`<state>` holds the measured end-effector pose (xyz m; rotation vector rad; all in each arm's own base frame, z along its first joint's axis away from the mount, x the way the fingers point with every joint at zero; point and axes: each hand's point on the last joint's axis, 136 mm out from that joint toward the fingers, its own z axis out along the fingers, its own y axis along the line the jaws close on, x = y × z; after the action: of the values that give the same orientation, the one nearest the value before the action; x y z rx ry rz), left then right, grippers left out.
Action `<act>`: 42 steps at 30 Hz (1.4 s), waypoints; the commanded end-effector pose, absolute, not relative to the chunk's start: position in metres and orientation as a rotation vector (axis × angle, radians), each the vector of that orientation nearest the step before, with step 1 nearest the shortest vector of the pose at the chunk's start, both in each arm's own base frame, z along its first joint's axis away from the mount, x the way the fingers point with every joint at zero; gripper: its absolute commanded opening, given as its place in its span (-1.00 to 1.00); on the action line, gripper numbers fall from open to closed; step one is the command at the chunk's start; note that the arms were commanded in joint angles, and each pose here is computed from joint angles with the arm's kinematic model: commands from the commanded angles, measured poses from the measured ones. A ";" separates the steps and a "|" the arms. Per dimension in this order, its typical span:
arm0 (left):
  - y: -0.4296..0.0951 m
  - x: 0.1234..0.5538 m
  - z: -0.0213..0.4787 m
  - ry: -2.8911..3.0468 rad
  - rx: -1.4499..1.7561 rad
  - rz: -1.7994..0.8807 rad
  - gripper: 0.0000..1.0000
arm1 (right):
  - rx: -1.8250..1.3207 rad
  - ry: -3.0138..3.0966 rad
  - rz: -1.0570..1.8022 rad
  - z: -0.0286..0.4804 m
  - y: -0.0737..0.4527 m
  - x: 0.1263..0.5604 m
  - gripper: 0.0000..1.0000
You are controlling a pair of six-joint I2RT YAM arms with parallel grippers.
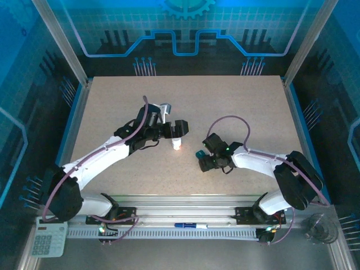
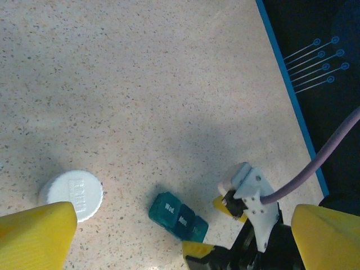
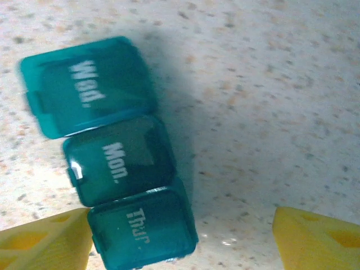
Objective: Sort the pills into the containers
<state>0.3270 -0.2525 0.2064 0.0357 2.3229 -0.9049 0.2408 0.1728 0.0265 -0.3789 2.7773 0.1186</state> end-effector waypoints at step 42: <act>-0.329 0.313 0.114 2.258 1.165 0.008 0.98 | 0.129 2.819 0.367 0.024 0.127 0.266 0.69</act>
<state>0.3075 -0.3226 0.1127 1.1015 2.3125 -0.0560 0.2658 0.1315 0.0303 0.0759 2.8106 0.3669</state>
